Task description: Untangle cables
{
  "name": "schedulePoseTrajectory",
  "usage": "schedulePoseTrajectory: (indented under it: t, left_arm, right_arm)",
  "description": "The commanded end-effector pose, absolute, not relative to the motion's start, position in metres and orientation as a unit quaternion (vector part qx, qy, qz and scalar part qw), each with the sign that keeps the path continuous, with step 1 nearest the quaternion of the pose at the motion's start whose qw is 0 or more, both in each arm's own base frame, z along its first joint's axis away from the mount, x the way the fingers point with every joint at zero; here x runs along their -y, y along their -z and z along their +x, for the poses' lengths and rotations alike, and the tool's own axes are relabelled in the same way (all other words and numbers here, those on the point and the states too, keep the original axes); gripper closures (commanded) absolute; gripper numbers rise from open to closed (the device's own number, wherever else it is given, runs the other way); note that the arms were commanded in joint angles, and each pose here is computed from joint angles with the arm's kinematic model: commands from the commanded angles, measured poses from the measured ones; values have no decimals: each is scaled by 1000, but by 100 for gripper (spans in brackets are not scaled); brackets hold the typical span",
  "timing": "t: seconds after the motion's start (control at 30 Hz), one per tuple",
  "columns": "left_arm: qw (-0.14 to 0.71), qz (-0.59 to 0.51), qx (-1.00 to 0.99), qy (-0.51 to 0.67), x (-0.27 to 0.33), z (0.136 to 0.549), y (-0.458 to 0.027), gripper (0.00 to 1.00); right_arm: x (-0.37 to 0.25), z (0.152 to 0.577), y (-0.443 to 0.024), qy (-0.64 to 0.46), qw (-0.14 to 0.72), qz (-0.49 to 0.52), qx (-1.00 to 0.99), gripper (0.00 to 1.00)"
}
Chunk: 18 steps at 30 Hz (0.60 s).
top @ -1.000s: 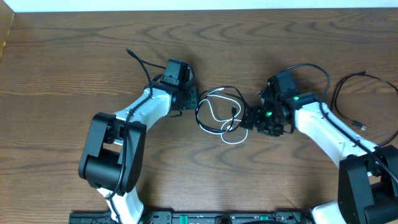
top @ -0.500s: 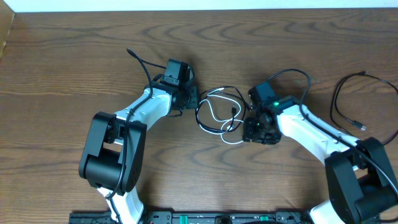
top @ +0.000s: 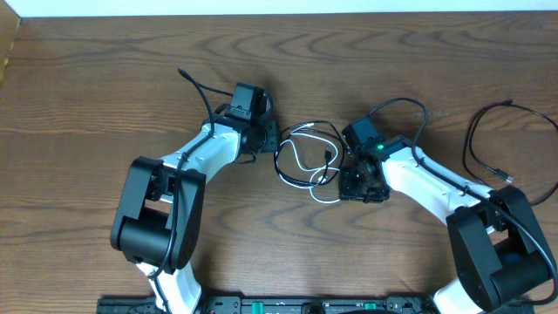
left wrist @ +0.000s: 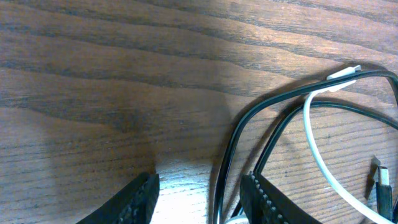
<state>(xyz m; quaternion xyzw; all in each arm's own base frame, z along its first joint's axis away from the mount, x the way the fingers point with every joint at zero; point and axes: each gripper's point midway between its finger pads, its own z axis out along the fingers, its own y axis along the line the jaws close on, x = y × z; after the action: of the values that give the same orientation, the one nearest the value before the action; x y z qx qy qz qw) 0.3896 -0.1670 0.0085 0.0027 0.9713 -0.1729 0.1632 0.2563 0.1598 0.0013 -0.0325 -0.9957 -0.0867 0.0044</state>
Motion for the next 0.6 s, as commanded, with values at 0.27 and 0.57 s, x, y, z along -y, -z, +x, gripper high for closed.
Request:
schedulePoseTrajectory:
  t: [0.27,0.57]
  left_arm:
    - [149,-2,-974,168,164,388,3,52]
    - [149,-3,-975,166,164,388,3,52]
  right_arm:
    - [-96,252,0,-89,-12,-35,995,53]
    - [-68,270,-5,-148,-55,-48,986,49]
